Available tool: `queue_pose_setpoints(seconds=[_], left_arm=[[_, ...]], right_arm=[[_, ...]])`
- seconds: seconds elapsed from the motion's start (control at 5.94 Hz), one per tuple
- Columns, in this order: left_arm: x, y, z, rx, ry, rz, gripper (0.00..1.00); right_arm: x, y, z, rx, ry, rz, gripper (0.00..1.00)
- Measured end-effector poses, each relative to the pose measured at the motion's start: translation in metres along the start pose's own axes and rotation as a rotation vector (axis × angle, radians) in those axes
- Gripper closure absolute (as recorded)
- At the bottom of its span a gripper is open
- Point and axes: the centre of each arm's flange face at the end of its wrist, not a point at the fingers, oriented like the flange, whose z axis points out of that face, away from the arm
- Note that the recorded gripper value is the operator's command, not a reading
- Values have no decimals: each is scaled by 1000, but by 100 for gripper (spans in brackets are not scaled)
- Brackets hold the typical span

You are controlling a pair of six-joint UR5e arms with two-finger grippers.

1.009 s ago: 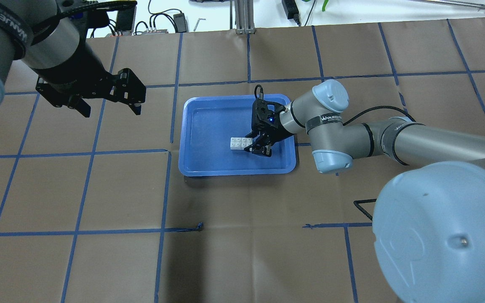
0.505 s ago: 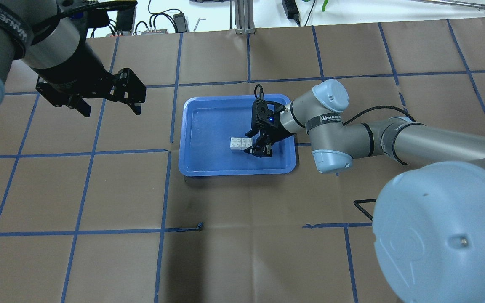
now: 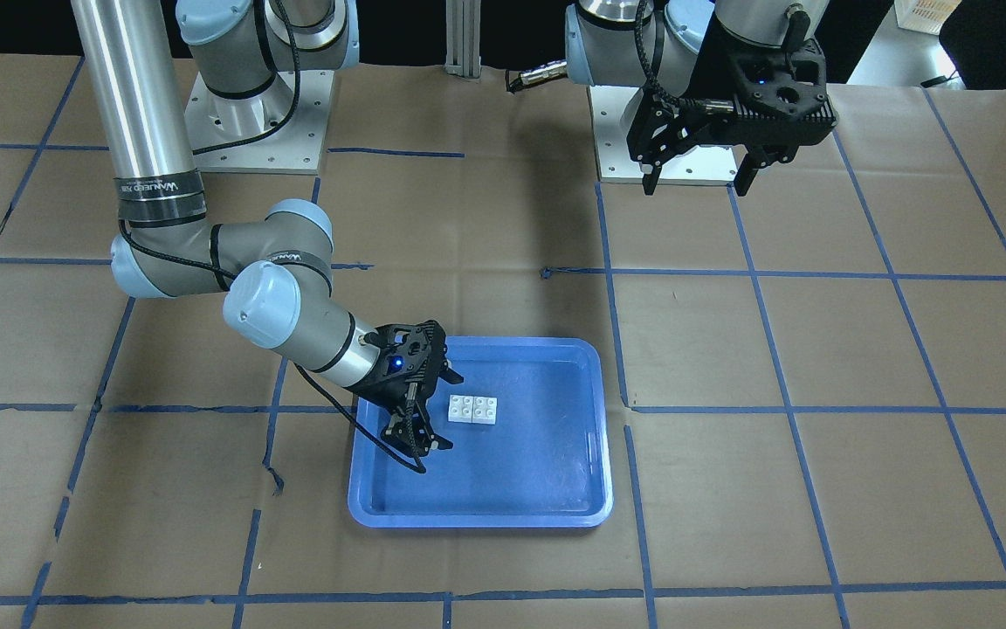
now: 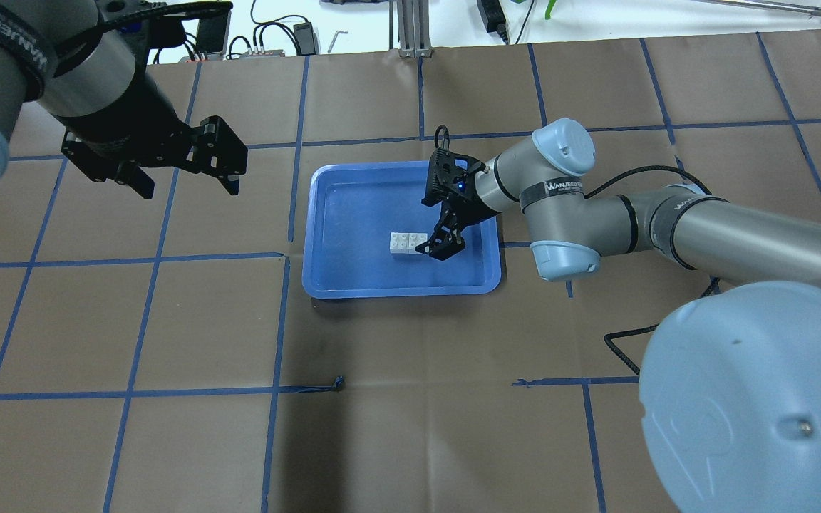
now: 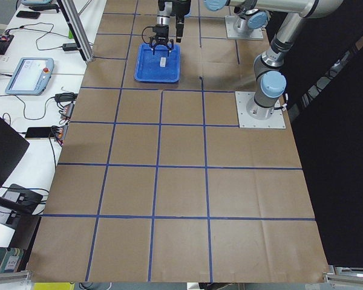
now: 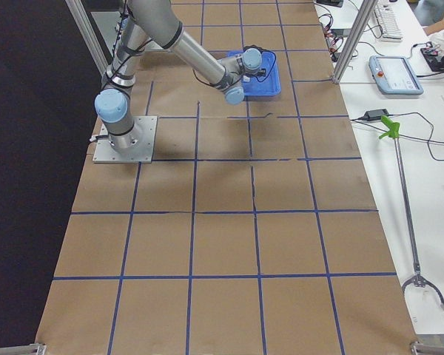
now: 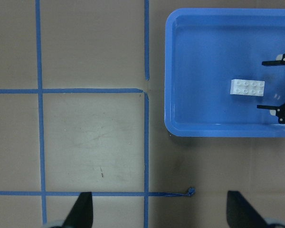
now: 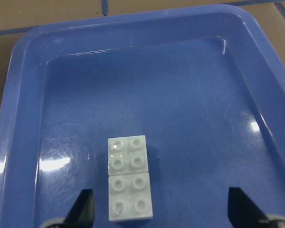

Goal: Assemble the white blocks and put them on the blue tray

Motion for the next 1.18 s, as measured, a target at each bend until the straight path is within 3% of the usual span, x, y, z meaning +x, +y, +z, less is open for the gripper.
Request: queue_pose_setpoints(seconds=[0.5,0.67,1.01,1.18], left_arm=[[0,0,0,1,0,-1,0],[0,0,0,1,0,0,0],[0,0,0,1,0,-1,0],[0,0,0,1,0,-1,0]], right_arm=[[5,4,-99,-186,10,262,0],[5,8,-141,-247,41,371,0],[11,-7,-223,-410,161,644,0],[18,-21,-261,-485,239,845,0]])
